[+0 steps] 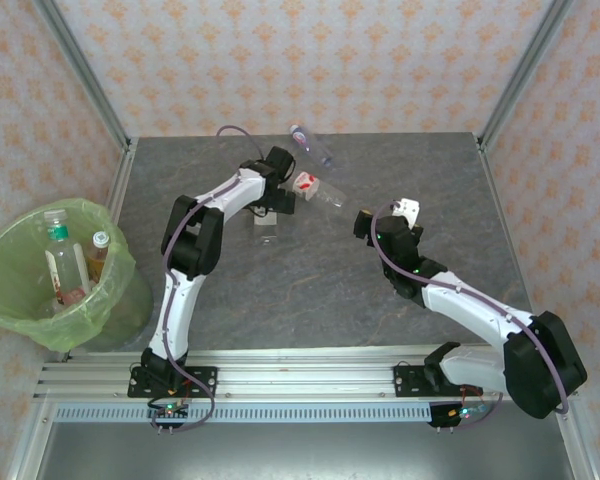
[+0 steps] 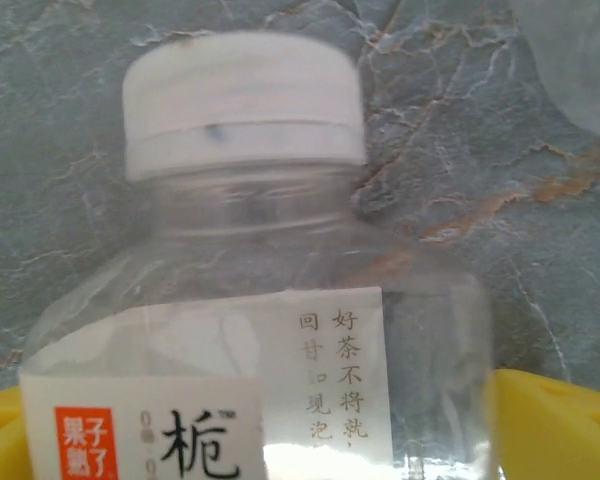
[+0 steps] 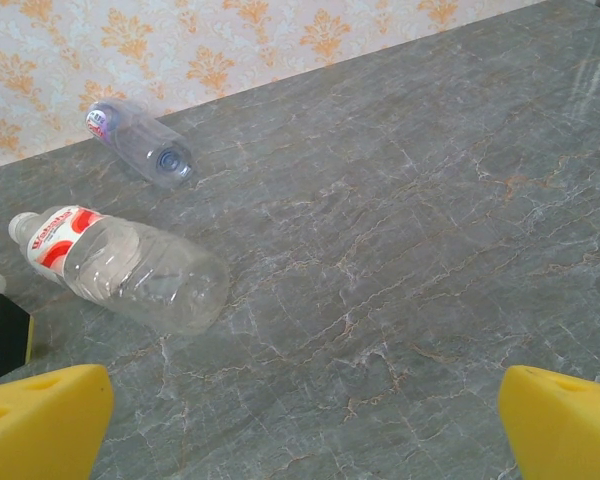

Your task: Put the plastic bottles in the bin

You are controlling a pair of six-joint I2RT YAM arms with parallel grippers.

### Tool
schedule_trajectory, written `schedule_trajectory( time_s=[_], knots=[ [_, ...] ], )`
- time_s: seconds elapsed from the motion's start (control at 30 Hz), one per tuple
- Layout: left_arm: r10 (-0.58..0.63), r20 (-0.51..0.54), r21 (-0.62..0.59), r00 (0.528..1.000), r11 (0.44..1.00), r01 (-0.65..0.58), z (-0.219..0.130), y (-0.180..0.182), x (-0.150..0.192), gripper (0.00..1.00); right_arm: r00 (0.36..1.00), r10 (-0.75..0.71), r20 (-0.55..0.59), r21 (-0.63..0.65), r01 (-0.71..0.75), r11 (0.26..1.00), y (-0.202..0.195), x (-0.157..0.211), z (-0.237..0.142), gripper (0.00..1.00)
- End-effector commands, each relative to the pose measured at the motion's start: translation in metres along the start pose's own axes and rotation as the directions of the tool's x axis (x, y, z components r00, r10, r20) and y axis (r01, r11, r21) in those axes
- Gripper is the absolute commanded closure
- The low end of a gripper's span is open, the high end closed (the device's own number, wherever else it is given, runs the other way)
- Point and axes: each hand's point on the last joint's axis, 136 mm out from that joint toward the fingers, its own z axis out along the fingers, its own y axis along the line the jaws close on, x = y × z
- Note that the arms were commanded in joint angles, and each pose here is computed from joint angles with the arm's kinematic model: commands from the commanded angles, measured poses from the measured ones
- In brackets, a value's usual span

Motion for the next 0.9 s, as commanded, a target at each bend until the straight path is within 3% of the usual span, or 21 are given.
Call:
schedule_trajectory(
  time_s=[0.0,0.3,0.47,0.77,0.87],
  knots=[
    [0.033,-0.038,-0.007,0.999,0.999,-0.033,0.002,0.000,0.008,0.12,1.000,0.014,0.018,0.030,-0.014,0.999,-0.008,-0.002,-0.002,0.01],
    [0.001,-0.027,-0.019,1.000,1.000,-0.002,-0.003,0.004,0.012,0.29,1.000,0.017,0.016,0.025,-0.017,1.000,-0.006,-0.003,-0.001,0.01],
    [0.001,0.006,-0.019,1.000,1.000,-0.001,-0.020,0.007,0.010,0.34,0.999,0.029,0.025,-0.111,-0.026,0.993,0.015,-0.005,-0.005,0.01],
    [-0.011,0.076,0.026,0.997,1.000,0.009,-0.060,0.003,0.010,0.46,0.999,0.013,0.031,-0.161,-0.007,0.987,0.025,-0.008,-0.006,0.01],
    [0.014,0.088,0.032,0.996,0.999,-0.017,-0.077,-0.004,0.019,0.48,1.000,-0.019,0.019,-0.271,0.023,0.962,0.044,-0.005,-0.011,0.01]
  ],
)
